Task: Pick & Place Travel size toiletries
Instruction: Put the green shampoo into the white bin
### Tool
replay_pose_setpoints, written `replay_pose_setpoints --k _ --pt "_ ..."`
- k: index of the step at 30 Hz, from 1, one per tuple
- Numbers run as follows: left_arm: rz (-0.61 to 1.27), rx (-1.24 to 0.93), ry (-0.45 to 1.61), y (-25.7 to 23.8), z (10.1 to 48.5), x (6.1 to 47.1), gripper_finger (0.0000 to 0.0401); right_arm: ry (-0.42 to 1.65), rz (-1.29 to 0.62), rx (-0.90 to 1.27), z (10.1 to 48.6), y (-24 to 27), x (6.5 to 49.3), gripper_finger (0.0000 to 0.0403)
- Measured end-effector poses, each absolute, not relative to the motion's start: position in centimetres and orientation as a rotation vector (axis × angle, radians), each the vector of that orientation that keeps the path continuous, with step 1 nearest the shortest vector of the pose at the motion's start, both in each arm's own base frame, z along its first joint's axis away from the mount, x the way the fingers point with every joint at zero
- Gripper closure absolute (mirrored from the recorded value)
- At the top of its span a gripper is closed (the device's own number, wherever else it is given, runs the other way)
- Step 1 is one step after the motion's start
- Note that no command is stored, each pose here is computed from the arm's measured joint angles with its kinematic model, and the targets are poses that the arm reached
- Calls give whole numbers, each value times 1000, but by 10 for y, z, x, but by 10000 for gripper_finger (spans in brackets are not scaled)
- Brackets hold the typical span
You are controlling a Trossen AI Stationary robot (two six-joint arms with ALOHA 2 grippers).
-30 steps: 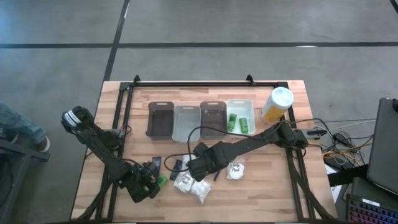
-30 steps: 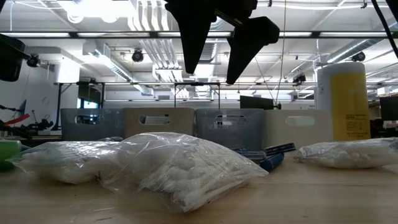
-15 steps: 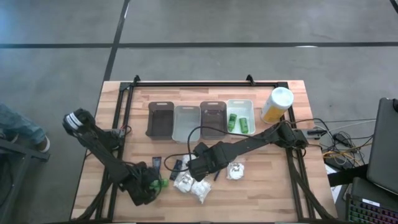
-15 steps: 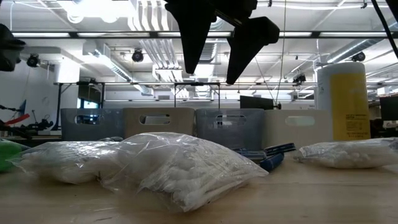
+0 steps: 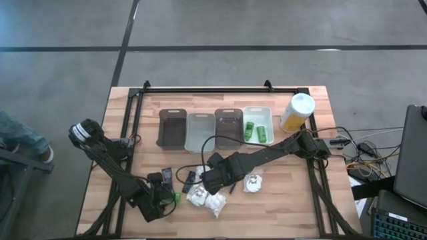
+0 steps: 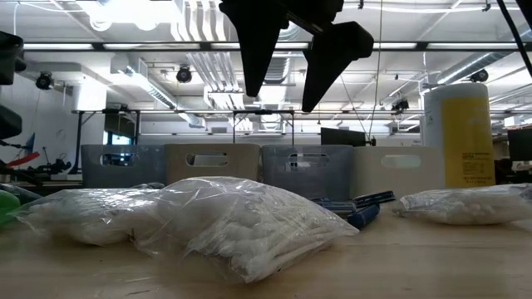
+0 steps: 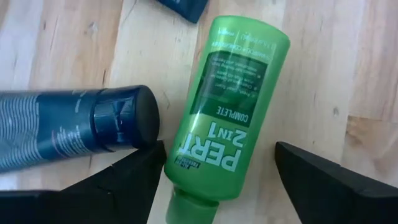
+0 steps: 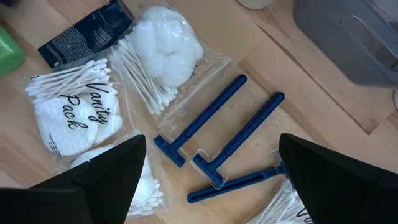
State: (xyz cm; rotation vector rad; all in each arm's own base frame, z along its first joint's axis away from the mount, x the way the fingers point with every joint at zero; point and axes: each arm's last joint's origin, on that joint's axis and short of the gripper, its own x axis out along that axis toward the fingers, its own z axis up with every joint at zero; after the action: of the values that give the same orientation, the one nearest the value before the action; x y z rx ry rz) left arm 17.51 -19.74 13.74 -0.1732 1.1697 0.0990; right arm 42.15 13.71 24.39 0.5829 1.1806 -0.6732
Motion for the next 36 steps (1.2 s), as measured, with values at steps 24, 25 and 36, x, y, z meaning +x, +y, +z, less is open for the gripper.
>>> replay_pose_setpoints --k 24,25,36 --pt "60 -264 1153 -193 175 155 240 1126 -459 701 248 142 439 39" --pt "84 -252 1132 -191 181 152 240 1113 -436 708 249 140 442 39" --pt "262 -104 763 -164 235 147 240 962 -292 819 259 106 471 39"
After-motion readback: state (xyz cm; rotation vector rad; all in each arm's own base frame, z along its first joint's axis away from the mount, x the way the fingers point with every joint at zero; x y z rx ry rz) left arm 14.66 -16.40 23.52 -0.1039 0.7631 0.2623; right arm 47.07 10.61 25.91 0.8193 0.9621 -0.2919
